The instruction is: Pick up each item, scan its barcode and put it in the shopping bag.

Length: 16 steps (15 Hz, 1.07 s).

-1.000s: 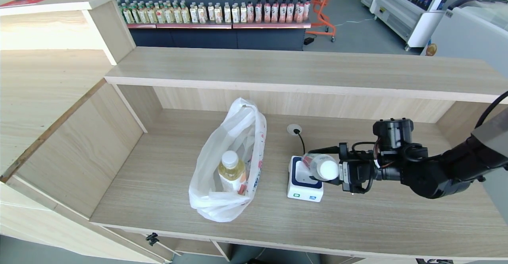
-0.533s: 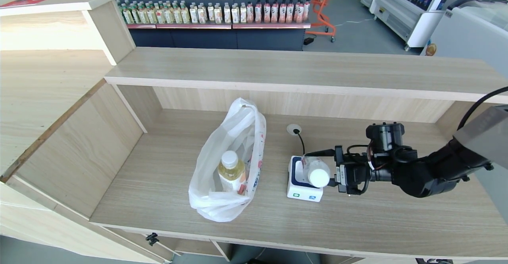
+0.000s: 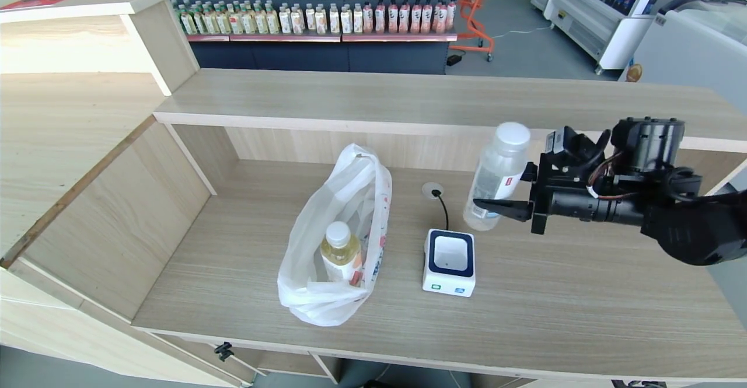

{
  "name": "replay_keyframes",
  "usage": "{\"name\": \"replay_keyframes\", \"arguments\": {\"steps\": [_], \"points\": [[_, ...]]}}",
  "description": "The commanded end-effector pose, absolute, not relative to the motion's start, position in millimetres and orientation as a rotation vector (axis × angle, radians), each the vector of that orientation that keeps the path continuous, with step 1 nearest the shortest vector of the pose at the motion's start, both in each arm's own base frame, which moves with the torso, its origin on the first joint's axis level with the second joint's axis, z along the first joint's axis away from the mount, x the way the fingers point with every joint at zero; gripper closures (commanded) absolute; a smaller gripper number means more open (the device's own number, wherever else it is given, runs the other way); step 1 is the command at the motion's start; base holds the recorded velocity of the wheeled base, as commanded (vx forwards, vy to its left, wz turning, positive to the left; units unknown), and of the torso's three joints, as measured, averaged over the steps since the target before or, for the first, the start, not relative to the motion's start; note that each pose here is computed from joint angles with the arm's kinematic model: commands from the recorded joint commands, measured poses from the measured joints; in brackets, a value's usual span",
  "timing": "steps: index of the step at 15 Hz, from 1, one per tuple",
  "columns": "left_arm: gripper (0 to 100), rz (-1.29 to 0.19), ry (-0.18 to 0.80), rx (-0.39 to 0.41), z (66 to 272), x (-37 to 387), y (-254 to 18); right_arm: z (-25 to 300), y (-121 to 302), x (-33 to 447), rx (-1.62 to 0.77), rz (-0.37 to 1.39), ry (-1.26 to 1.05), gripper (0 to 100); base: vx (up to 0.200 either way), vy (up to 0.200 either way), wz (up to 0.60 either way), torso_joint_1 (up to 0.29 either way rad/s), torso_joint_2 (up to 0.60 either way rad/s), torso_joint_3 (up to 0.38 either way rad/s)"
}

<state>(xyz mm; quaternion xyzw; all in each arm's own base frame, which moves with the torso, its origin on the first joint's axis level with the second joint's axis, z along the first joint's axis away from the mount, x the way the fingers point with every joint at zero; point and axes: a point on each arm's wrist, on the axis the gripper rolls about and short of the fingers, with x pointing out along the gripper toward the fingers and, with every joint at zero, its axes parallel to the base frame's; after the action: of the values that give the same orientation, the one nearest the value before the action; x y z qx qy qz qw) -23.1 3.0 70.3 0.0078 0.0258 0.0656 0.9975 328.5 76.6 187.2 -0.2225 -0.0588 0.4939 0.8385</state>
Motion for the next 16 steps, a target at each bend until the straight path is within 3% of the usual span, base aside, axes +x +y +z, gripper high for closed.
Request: {"name": "replay_keyframes", "arguments": {"steps": [1,6,16], "points": [[0,0.132,0.053,0.016,70.3,-23.0,3.0,237.3,76.4,276.8,-0.302,0.906,-0.119,100,0.0,0.0,0.0,0.0,0.0,0.0],[0,0.132,0.051,0.016,70.3,-23.1,3.0,213.2,115.5,270.5,0.093,0.821,0.158,100,0.0,0.0,0.0,0.0,0.0,0.0],[0,0.132,0.051,0.016,70.3,-23.1,3.0,139.1,226.1,363.1,0.006,0.982,0.232,100,0.0,0.0,0.0,0.0,0.0,0.0]]}}
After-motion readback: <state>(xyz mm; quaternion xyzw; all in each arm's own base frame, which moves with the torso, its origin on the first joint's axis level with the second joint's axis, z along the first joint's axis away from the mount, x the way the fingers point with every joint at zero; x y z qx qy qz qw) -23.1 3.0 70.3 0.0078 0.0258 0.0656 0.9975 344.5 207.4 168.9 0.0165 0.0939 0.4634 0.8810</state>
